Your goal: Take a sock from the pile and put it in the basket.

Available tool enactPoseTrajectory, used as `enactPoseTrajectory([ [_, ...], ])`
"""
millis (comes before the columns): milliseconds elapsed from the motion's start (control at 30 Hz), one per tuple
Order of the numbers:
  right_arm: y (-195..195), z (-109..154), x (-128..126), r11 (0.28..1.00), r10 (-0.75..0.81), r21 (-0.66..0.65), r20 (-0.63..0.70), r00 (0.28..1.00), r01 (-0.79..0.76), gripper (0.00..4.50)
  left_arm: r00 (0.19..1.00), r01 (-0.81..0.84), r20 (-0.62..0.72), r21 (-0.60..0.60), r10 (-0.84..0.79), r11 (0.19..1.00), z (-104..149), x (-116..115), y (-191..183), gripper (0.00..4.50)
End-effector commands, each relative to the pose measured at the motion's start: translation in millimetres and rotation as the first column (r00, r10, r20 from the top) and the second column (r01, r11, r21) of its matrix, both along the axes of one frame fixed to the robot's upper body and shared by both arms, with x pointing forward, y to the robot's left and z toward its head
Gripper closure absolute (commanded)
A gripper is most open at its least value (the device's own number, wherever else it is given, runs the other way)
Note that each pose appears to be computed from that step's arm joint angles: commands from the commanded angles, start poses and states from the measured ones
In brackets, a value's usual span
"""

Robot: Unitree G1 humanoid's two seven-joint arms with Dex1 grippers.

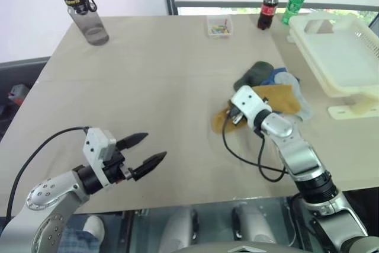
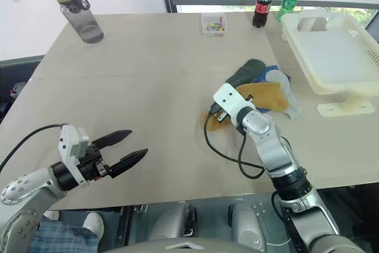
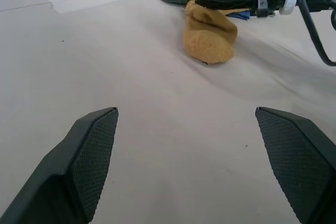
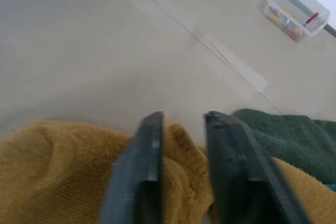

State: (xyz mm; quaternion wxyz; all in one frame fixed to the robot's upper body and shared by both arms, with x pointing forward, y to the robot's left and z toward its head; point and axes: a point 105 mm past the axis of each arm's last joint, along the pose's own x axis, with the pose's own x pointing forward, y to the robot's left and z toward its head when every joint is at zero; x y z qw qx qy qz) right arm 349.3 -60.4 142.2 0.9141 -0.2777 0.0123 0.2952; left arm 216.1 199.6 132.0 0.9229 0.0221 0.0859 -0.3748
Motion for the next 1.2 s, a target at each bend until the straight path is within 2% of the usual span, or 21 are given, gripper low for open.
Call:
enactPoseTrajectory([
  [33, 7, 17, -7, 0.999, 0.046, 0.001, 0.029, 0.999, -0.046, 1.51, 0.999, 0.015, 0.042, 0.007, -0.015, 1.0, 7, -1, -4, 0.0],
  [67, 8, 13, -9, 0.999, 0.052, -0.013, 0.009, 0.999, -0.052, 1.12, 0.999, 0.015, 0.042, 0.006, -0.015, 1.0, 7, -2, -4, 0.0],
  [233, 5, 5, -11, 0.997, 0.046, -0.058, -0.021, 0.999, -0.047, 1.12, 0.999, 0.013, 0.041, 0.005, -0.014, 1.0, 7, -3, -4, 0.0],
  [333, 2, 4, -8, 0.998, 0.02, -0.061, -0.026, 0.999, -0.021, 2.03, 0.999, 0.011, 0.041, 0.006, -0.011, 1.0, 7, -3, -4, 0.0],
  [500, -2, 5, -6, 0.998, -0.008, -0.062, -0.016, 1.0, 0.007, 4.38, 0.999, 0.009, 0.039, 0.007, -0.009, 1.0, 7, -3, -3, 0.0],
  [833, -7, 5, -7, 0.998, -0.05, -0.048, -0.061, 0.997, 0.047, 4.45, 0.999, 0.01, 0.044, 0.009, -0.011, 1.0, 8, -2, -3, 0.0],
  [1000, 17, 8, -23, 0.996, 0.048, 0.077, -0.176, 0.983, -0.035, 4.45, 0.999, 0.014, 0.043, 0.008, -0.014, 1.0, 8, -2, -4, 0.0],
  [1200, 35, -6, -34, 0.993, 0.118, 0.021, -0.251, 0.961, -0.117, 4.45, 0.999, 0.017, 0.038, 0.007, -0.017, 1.0, 8, -3, -5, 0.0],
])
